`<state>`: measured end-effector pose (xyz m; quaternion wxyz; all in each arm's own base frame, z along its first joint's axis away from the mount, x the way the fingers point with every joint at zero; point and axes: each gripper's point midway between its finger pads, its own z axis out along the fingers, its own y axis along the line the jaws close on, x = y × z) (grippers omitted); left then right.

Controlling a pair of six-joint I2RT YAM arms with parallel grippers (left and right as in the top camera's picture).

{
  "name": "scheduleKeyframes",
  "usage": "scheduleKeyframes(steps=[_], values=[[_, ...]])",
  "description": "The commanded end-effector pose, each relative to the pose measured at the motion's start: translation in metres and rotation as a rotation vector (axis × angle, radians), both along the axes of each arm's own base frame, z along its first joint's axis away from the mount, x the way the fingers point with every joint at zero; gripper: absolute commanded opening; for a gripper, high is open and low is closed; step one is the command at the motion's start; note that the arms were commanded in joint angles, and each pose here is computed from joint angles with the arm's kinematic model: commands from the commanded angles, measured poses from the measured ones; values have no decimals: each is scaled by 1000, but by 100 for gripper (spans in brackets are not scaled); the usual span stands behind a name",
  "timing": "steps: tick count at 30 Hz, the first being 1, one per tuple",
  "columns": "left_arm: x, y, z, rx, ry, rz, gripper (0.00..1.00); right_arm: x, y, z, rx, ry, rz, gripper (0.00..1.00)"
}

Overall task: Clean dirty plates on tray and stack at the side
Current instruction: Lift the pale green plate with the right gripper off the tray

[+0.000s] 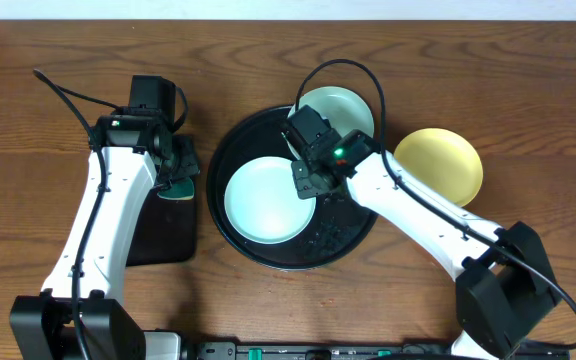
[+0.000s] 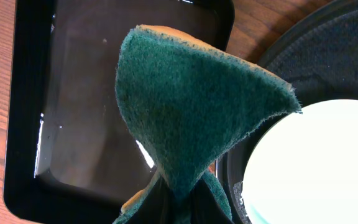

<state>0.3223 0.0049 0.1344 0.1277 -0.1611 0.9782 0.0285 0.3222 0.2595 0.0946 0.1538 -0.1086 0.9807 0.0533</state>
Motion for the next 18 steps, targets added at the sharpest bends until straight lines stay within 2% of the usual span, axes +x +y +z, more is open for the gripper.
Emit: scheduleKeyframes(steps=[1,6,13,18], values=[[0,3,-1,14,6,1,8,-12,-1,-17,88,129,-51,17],[0,3,-1,18,8,-14,7,-23,0,-45,81,230,-54,26],[0,3,-1,18,8,-14,7,-32,7,-85,80,341,-52,26],[0,3,-1,18,8,-14,7,-30,4,-90,99,367,-69,25]])
